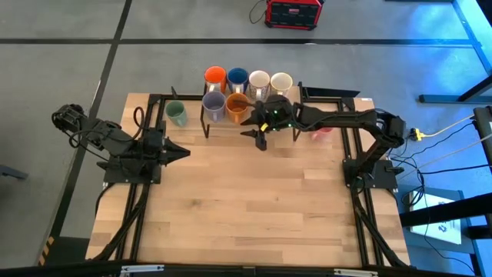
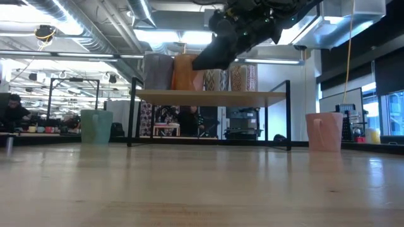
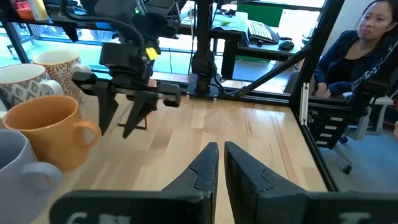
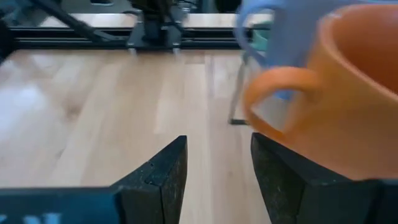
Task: Place coffee mugs
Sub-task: Put the light orange mug on the shelf, then put the pink mug on the shelf
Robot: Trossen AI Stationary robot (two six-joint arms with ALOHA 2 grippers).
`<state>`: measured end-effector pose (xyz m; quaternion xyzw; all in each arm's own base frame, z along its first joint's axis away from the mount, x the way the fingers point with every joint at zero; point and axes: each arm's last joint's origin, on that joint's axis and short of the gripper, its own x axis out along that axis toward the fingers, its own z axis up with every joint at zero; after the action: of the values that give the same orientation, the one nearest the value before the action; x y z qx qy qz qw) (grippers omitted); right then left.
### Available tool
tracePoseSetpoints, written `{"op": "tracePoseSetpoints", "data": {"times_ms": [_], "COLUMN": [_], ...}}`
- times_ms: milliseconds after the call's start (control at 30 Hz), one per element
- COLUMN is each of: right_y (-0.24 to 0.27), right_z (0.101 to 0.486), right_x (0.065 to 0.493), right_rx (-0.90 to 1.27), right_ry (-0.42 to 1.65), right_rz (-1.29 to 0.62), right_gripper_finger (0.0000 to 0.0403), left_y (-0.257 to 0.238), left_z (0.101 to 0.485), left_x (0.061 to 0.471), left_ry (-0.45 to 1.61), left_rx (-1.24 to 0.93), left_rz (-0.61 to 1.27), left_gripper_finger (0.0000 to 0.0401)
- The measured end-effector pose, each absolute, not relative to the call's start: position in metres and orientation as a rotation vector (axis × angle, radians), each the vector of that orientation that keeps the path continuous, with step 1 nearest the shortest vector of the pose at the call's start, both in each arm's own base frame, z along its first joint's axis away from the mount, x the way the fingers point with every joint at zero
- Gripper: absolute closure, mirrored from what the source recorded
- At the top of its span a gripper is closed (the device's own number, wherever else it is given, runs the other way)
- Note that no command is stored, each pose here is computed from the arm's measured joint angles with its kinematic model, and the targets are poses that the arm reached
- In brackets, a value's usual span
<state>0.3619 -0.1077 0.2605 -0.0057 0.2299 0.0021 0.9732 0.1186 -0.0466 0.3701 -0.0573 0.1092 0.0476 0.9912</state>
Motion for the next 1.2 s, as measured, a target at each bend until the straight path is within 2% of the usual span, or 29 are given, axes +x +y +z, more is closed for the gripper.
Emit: {"op": "tracePoseSetpoints", "data": {"times_ms": [200,467,633,800,1033,1200], "right_y": [-0.105,-0.066,-0.047,-0.038,-0.046,-0.065], "right_z": [0.272,0.306,0.324,0.337,0.316,0.293], "right_x": [0.350,0.295,0.256,0.213,0.154,0.136], "right_rx": [0.103,0.351,0.405,0.445,0.570,0.682], "right_ry": [0.487,0.698,0.789,0.787,0.785,0.792], "right_rz": [-0.029,-0.052,-0.213,-0.380,-0.679,-0.858], "right_gripper_finger": [0.0237,0.0237,0.0237,0.0237,0.0237,0.0237], "left_y": [-0.047,-0.046,-0.046,-0.046,-0.046,-0.046], "left_z": [0.370,0.369,0.367,0.367,0.367,0.367], "left_x": [0.119,0.118,0.118,0.118,0.118,0.118], "left_ry": [0.219,0.233,0.246,0.252,0.252,0.251], "left_rx": [-0.114,-0.106,-0.098,-0.095,-0.094,-0.093], "left_rz": [0.095,0.097,0.099,0.100,0.102,0.108], "left_gripper_finger": [0.0381,0.0381,0.0381,0.0381,0.0381,0.0381]}}
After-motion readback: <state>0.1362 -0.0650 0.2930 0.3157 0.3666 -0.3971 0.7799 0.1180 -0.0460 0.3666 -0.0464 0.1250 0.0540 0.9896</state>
